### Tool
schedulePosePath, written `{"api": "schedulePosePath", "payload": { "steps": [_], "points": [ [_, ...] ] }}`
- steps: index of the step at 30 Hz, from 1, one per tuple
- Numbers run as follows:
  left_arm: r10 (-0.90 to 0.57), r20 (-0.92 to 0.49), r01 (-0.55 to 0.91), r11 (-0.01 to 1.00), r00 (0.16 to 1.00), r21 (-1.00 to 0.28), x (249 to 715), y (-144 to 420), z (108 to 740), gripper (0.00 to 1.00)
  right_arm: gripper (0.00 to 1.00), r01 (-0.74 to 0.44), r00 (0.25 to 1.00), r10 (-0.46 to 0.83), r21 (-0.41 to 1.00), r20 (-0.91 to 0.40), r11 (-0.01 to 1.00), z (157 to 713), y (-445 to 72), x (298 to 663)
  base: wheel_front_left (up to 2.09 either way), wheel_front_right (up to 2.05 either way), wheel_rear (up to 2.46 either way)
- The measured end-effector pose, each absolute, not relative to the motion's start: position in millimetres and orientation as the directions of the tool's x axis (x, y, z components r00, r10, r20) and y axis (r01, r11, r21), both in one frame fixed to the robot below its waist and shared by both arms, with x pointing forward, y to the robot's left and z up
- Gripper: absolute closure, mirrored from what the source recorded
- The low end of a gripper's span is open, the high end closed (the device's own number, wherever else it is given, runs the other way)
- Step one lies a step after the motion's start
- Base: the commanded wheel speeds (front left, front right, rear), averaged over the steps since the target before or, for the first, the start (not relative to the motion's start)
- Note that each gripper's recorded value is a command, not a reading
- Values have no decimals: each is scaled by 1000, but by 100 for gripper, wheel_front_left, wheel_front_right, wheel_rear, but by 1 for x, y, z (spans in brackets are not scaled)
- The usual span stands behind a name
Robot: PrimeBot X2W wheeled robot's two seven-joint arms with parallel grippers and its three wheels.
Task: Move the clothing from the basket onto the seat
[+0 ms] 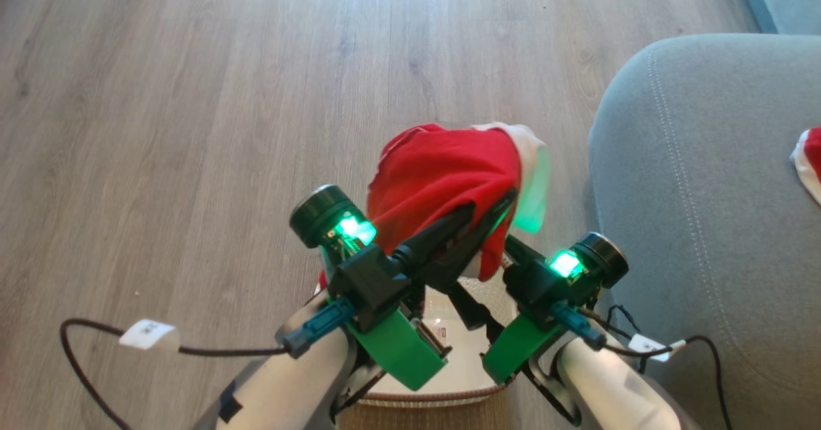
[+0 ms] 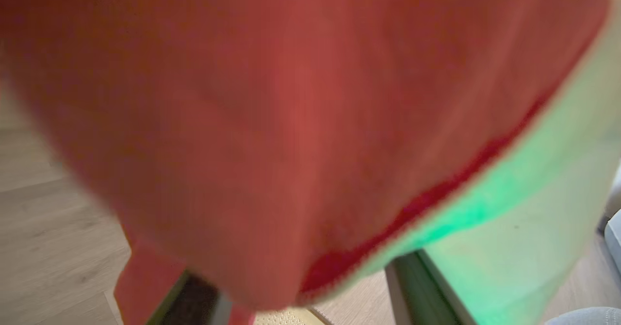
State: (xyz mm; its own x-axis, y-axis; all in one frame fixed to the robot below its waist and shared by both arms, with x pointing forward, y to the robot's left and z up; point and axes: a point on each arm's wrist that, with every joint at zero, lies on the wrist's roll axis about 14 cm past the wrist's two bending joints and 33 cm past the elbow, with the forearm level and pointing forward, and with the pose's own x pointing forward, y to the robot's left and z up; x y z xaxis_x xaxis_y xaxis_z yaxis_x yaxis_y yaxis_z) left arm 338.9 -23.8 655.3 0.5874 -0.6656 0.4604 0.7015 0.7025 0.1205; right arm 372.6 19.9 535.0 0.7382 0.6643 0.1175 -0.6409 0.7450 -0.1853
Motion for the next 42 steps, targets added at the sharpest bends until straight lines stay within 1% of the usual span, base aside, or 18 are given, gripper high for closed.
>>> {"api": "schedulePosePath", "payload": {
  "steps": [8, 9, 10, 11, 19, 24, 25, 26, 27, 28, 38, 42],
  "points": [
    [-674, 442, 706, 698, 591, 120, 335, -25, 650, 100, 0, -654, 736, 652, -58, 182, 754, 553, 25, 378, 0, 0, 0],
    [-673, 442, 704, 700, 593, 120, 335, -24, 650, 100, 2, -657, 734, 654, -50, 185, 752, 554, 26, 378, 0, 0, 0],
    [-671, 441, 702, 702, 595, 121, 335, -23, 650, 100, 74, -660, 732, 655, -41, 188, 750, 555, 27, 378, 0, 0, 0],
    [-670, 441, 699, 704, 598, 122, 335, -22, 649, 100, 100, -661, 732, 654, -31, 194, 749, 557, 28, 379, 0, 0, 0],
    [-659, 438, 684, 719, 612, 125, 334, -15, 649, 100, 100, -661, 741, 633, 82, 225, 746, 565, 28, 382, 0, 0, 0],
    [-657, 439, 682, 720, 613, 126, 334, -14, 650, 100, 100, -644, 755, 595, 139, 277, 752, 581, 19, 387, 0, 0, 0],
    [-657, 439, 682, 720, 613, 126, 334, -14, 650, 79, 100, -639, 759, 584, 150, 289, 755, 585, 17, 389, 0, 0, 0],
    [-657, 439, 681, 721, 613, 126, 334, -13, 650, 50, 100, -633, 762, 574, 156, 300, 759, 589, 14, 390, 0, 0, 0],
    [-655, 440, 680, 722, 614, 127, 334, -13, 650, 12, 100, -627, 765, 564, 160, 311, 762, 592, 11, 392, 0, 0, 0],
    [-654, 441, 678, 724, 615, 127, 334, -12, 651, 0, 100, -623, 767, 556, 162, 320, 765, 595, 9, 393, 0, 0, 0],
    [-645, 446, 670, 732, 620, 127, 334, -9, 652, 0, 100, -559, 798, 466, 181, 382, 809, 615, -20, 402, 0, 0, 0],
    [-643, 445, 667, 734, 623, 127, 333, -8, 652, 0, 100, -538, 799, 440, 161, 410, 827, 625, -30, 405, 0, 0, 0]
  ]
}}
